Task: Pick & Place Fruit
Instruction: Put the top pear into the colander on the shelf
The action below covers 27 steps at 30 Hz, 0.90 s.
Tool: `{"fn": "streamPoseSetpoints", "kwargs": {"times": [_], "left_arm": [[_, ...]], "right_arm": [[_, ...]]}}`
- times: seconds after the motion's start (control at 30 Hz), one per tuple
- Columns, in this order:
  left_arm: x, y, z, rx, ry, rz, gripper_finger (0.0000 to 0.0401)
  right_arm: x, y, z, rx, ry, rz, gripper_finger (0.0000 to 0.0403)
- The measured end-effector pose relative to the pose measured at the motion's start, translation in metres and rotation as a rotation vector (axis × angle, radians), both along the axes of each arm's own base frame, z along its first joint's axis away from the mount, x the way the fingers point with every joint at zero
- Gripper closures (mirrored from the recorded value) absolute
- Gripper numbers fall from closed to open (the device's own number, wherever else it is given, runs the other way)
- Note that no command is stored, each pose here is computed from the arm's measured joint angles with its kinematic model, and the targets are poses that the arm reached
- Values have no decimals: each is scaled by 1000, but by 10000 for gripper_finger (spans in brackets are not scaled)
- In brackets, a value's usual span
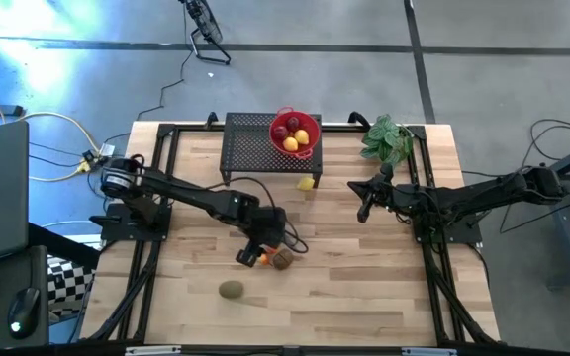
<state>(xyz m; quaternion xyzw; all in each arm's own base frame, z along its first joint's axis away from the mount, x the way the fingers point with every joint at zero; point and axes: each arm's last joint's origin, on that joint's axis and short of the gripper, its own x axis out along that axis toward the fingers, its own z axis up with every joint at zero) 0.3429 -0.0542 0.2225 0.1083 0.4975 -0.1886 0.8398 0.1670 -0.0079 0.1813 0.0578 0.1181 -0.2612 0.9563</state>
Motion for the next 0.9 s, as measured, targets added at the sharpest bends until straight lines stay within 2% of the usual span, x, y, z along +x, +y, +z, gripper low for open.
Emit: {"fn": "streamPoseSetpoints", "kwargs": {"times": [0.33,0.9], "left_arm": [[3,0,-18,10,76,4,201],[6,0,-20,12,60,31,201]], "right_arm": [[0,0,0,-1,2,-2,400],[0,0,0,-1,5,-3,400]]}}
